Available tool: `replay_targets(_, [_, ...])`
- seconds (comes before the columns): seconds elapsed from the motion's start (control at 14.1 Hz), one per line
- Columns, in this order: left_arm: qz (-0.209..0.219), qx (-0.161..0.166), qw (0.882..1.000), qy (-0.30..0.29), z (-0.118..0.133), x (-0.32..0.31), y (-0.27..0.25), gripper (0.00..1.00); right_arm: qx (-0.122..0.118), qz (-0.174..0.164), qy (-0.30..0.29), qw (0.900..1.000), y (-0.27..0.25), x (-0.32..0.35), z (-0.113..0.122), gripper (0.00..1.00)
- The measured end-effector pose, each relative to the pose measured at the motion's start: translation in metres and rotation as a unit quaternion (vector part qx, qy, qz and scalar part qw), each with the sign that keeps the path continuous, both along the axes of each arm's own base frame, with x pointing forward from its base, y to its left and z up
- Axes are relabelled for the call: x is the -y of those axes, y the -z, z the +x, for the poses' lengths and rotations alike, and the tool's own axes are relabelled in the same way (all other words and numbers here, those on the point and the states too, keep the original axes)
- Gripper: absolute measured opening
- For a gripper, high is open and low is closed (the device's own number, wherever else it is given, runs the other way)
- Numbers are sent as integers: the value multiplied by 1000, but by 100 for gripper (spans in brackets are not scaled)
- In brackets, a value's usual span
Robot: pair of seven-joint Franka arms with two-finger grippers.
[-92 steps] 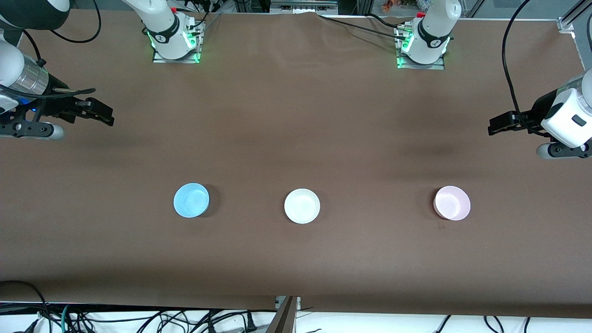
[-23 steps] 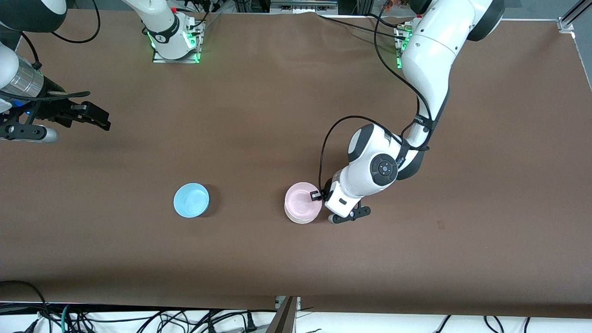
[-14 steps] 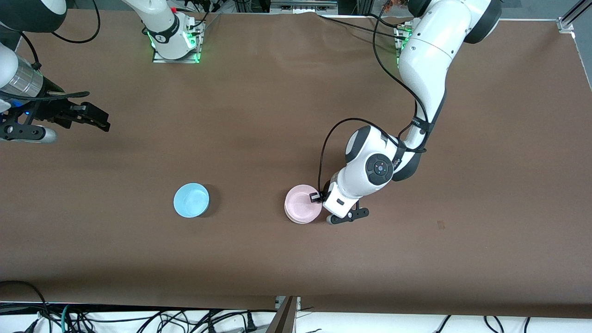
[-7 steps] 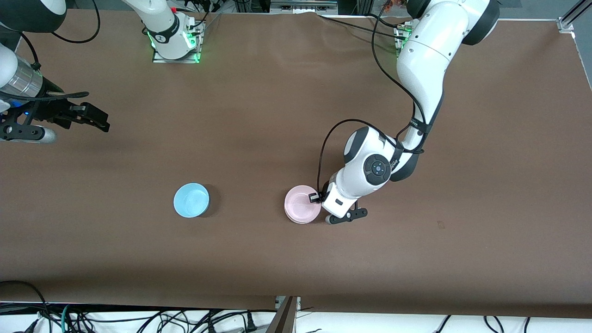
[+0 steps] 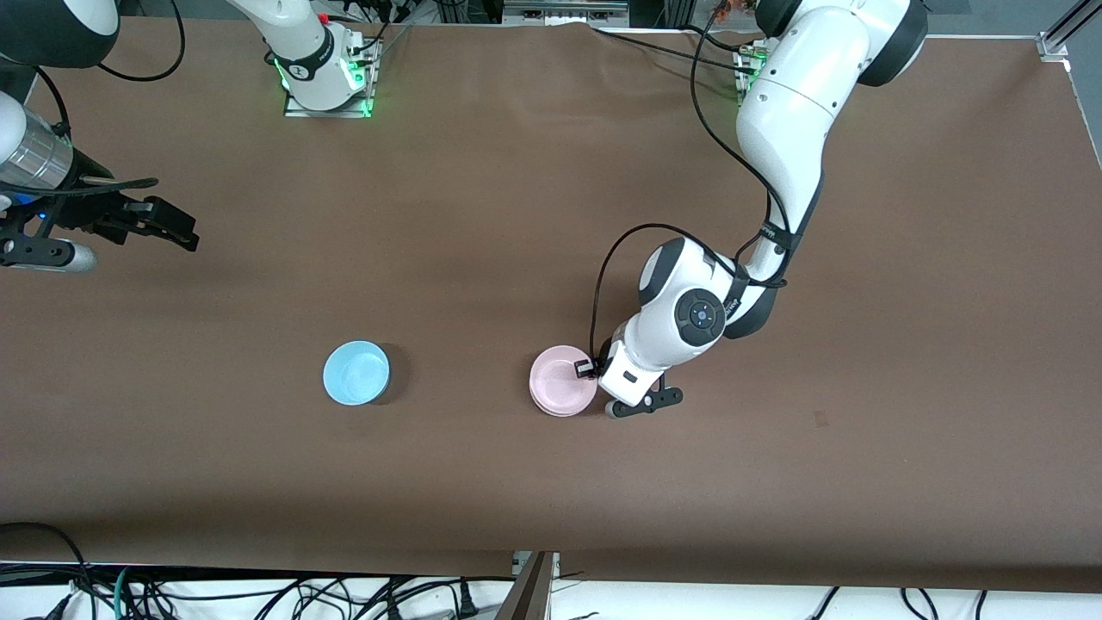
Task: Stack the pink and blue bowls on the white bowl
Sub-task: 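Lower the pink bowl into the white bowl and open the left gripper, then raise the left gripper away while the right gripper reaches the blue bowl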
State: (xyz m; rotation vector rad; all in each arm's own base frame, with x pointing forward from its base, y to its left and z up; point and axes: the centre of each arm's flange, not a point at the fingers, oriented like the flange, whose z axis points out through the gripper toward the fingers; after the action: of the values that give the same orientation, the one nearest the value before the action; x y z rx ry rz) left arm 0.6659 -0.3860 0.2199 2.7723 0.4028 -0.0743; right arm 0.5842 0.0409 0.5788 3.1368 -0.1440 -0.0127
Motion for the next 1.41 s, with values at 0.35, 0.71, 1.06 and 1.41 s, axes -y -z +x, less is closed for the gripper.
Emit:
replay_targets(0.35, [0,0,1000,-1,0,0,1,17,13,-18,-2,1000,-2,3,3,100])
replay_targets(0.71, [-3,-4,999,-43,7,-4,-10,67,9,-18,-1,1000,2,3,4,100])
replay_targets(1.06, [33,-67,996,-44,26,-82,-81,100,-10,-21,-2,1000,26,2,14,100])
replay_targets(1.41, [126,-64,988,55,27,-223,-204,100,-23,-21,-34,999,41,-6,18,100])
